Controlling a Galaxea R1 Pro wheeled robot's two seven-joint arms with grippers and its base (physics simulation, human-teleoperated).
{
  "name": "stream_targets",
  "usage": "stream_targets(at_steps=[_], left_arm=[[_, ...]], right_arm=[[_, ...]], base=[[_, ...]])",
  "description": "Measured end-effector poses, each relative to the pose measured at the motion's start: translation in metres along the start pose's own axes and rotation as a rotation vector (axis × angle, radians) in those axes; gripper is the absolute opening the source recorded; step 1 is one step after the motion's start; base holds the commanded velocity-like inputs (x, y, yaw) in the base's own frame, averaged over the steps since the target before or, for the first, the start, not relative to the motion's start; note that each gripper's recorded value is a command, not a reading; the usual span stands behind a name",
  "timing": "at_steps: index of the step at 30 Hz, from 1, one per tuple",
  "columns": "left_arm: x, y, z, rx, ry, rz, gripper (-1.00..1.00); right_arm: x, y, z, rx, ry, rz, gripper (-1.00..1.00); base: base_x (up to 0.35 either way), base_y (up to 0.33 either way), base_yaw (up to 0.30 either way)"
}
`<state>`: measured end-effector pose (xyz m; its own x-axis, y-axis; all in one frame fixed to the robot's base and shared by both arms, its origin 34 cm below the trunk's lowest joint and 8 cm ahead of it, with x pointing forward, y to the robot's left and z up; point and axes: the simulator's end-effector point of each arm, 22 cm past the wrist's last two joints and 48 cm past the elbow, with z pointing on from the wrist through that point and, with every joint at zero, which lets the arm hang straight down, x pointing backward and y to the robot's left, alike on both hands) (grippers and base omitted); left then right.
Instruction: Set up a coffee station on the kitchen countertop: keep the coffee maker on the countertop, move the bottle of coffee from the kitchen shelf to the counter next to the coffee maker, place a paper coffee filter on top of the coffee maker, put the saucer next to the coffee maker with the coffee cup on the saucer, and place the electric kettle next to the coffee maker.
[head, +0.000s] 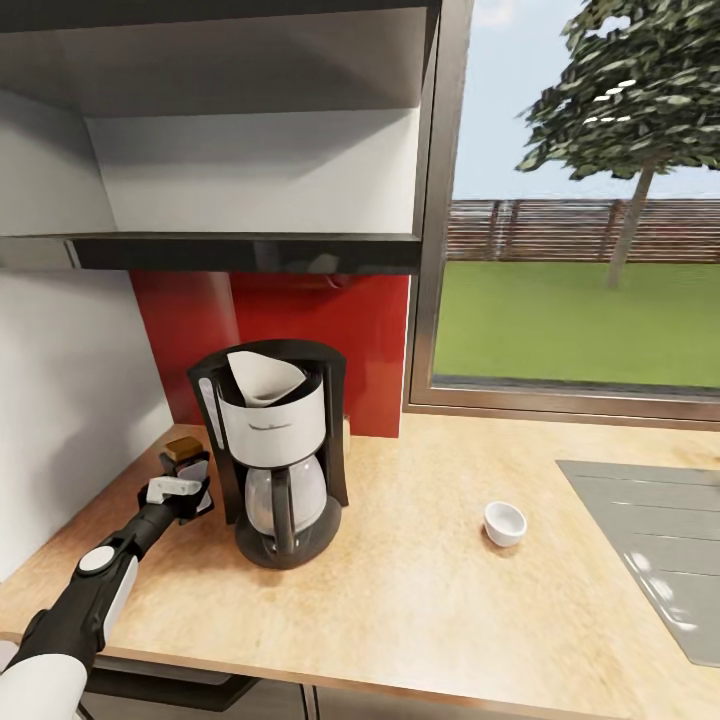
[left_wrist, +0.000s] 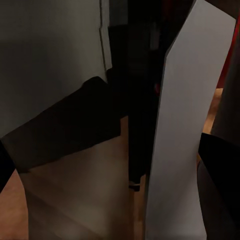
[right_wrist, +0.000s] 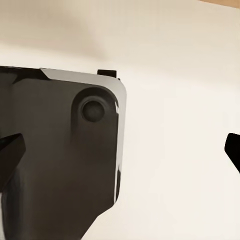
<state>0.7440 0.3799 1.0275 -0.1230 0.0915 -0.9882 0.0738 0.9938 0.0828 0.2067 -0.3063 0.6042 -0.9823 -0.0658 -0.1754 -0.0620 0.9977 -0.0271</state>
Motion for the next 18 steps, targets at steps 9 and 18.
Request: stream_targets(at_steps=[9,18], left_arm=[[-0.0010,0.0020,-0.0004,-0.004,-0.004,-0.006,1.00],[-0.0011,0.0022,-0.0004,-0.005,-0.005,-0.007,1.00]], right_arm=[[0.0002,-0.0010,-0.0001,0.001,0.000,0.000,1.00],[0.0037,-0.0008,-0.0005,0.001,0.005,0.000,1.00]], base=[[0.000,0.000,0.000],[0.000,0.000,0.000]])
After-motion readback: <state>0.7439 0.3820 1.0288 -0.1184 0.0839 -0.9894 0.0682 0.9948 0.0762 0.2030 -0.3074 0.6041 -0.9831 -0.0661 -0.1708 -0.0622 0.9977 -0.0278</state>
